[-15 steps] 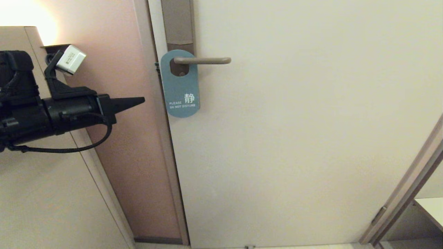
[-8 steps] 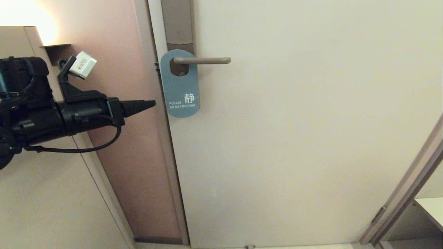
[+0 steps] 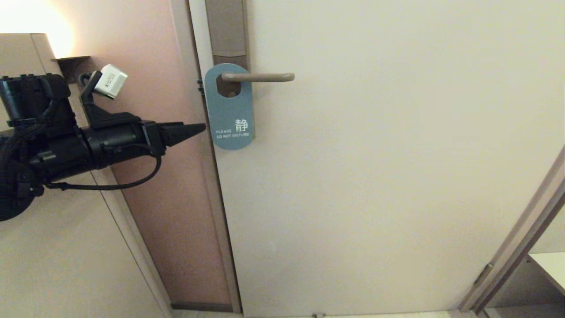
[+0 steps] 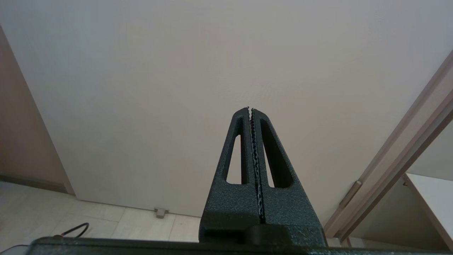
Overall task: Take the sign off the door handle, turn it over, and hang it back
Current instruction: Take down the sign
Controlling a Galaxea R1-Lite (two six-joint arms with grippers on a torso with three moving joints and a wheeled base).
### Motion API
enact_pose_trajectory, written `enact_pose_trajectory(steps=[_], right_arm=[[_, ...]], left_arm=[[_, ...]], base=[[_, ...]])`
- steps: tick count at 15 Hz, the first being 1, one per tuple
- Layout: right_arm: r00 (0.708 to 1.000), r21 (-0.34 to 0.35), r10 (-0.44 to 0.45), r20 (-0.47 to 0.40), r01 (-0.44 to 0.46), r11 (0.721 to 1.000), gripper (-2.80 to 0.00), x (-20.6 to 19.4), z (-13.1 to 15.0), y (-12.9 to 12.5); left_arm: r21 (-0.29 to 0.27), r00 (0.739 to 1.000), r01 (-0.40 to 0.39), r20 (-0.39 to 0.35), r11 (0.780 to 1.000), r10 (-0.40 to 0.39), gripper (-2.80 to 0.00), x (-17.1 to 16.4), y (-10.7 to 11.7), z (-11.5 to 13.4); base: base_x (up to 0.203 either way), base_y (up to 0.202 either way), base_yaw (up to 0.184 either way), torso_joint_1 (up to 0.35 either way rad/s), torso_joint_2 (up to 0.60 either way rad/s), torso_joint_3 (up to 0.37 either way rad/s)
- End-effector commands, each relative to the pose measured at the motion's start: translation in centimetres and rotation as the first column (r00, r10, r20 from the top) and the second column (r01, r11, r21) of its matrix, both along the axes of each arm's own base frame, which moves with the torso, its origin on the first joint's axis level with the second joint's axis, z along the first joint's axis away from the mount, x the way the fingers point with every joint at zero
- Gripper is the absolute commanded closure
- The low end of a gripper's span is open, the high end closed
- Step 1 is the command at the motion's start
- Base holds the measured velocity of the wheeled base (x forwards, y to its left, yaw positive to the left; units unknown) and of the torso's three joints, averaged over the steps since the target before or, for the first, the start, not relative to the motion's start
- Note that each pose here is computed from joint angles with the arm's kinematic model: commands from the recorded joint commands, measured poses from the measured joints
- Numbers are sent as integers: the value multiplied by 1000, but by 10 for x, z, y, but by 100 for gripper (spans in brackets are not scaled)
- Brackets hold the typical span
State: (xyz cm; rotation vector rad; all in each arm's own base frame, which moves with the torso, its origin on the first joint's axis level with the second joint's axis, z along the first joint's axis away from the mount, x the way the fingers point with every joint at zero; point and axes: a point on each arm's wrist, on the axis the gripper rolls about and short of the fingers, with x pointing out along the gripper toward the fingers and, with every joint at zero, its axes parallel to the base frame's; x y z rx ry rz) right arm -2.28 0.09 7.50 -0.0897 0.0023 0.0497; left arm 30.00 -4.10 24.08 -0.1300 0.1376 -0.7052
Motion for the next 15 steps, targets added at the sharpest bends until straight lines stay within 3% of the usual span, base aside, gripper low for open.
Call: enact_pose_trajectory(steps=[1, 4, 7, 15], right_arm=[[1000, -1, 1, -2, -1, 1000, 0, 0, 0, 0], [1000, -1, 1, -2, -1, 1000, 0, 0, 0, 0], [1000, -1, 0, -2, 0, 1000, 0, 0, 0, 0], [1000, -1, 1, -2, -1, 1000, 0, 0, 0, 0]], left_arm=[[-21, 1000, 3, 11, 1000, -2, -280, 15, -2, -7], [-65, 999, 5, 37, 998, -2, -280, 30, -3, -8], [-71, 993, 112, 38, 991, -110, -280, 33, -6, -12], [-73, 977, 212, 47, 974, -209, -280, 43, -17, -21]], base=[[0, 0, 0, 0, 0, 0], [0, 0, 0, 0, 0, 0], [0, 0, 0, 0, 0, 0], [0, 0, 0, 0, 0, 0]])
